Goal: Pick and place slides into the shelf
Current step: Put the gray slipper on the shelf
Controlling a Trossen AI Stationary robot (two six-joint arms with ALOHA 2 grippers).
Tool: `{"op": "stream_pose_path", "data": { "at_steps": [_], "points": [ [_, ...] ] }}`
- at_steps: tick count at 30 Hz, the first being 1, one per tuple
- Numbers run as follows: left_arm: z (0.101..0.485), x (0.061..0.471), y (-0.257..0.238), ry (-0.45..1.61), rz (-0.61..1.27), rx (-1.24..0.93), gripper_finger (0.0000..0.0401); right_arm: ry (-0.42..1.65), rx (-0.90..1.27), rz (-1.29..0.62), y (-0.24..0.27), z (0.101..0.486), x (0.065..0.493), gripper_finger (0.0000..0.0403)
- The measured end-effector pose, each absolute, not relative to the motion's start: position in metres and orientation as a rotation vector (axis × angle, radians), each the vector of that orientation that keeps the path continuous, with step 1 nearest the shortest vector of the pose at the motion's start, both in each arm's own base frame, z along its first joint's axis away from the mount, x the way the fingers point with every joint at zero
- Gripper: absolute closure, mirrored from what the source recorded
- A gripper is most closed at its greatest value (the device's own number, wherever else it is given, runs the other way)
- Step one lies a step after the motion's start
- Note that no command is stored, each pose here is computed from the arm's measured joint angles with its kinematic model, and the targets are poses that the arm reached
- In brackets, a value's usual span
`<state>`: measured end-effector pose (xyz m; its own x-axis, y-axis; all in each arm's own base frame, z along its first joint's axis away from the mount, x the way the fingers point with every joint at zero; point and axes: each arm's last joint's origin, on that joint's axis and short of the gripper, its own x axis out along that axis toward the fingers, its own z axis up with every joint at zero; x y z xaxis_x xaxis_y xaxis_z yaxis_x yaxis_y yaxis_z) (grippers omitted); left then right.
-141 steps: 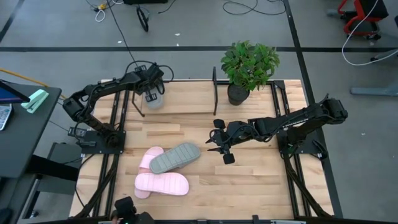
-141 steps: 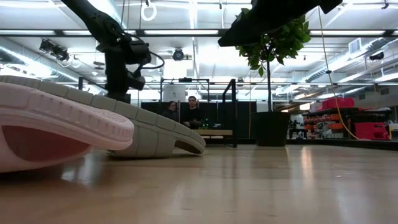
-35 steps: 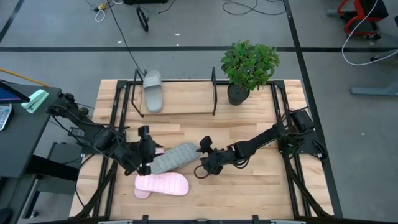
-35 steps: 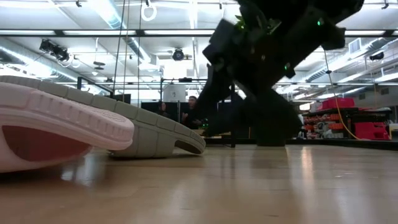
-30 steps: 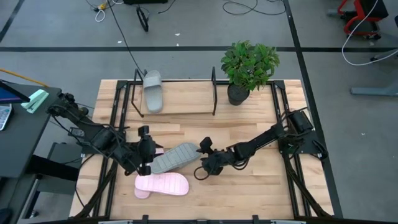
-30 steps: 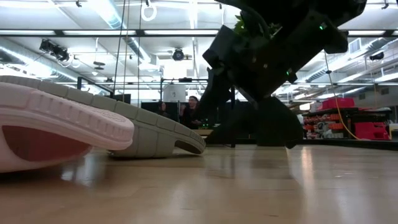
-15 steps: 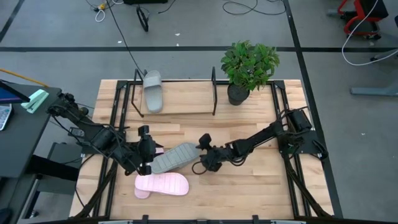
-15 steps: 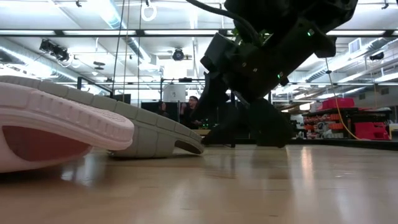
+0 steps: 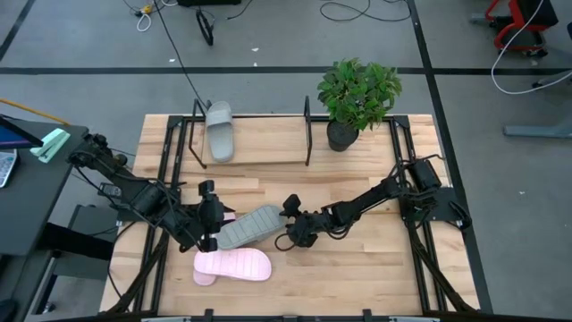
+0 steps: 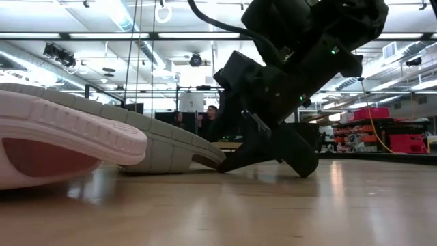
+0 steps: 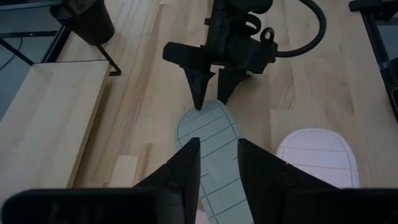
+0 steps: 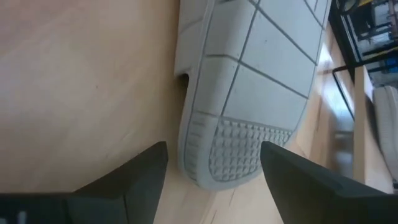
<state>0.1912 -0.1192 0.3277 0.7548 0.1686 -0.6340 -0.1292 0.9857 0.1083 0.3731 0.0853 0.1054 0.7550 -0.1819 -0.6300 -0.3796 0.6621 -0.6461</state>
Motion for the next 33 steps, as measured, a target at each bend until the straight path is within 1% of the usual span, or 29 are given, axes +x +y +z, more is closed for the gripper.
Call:
{"op": "stream_pose_path", "data": {
  "at_steps": [8,11,14,16,19,23,24,27,30,33],
  "points": [
    [0.328,0.192,-0.119,0.69,0.168,0.059,0.029,0.714,-0.814,0.152,0.078,0.099,0.378,0.0135],
    [0.328,0.192,-0.119,0.687,0.167,0.056,0.0291,0.721,-0.806,0.164,0.075,0.094,0.378,0.0143],
    [0.328,0.192,-0.119,0.687,0.167,0.057,0.0289,0.724,-0.796,0.171,0.073,0.093,0.379,0.0171],
    [0.328,0.192,-0.119,0.688,0.167,0.057,0.0289,0.726,-0.791,0.17,0.072,0.093,0.379,0.0201],
    [0.328,0.192,-0.119,0.687,0.168,0.057,0.0291,0.722,-0.748,0.144,0.069,0.096,0.38,0.0262],
    [0.328,0.192,-0.119,0.688,0.167,0.057,0.0293,0.727,-0.704,0.043,0.067,0.104,0.378,0.0352],
    [0.328,0.192,-0.119,0.687,0.167,0.057,0.0293,0.726,-0.714,0.025,0.068,0.108,0.377,0.0361],
    [0.328,0.192,-0.119,0.687,0.167,0.057,0.0294,0.742,-0.749,-0.012,0.07,0.124,0.372,0.0362],
    [0.328,0.192,-0.119,0.688,0.167,0.057,0.0294,0.787,-0.715,-0.019,0.071,0.147,0.364,0.0364],
    [0.328,0.192,-0.119,0.688,0.167,0.057,0.0294,0.875,-0.675,-0.015,0.072,0.176,0.357,0.0365]
  ]
}}
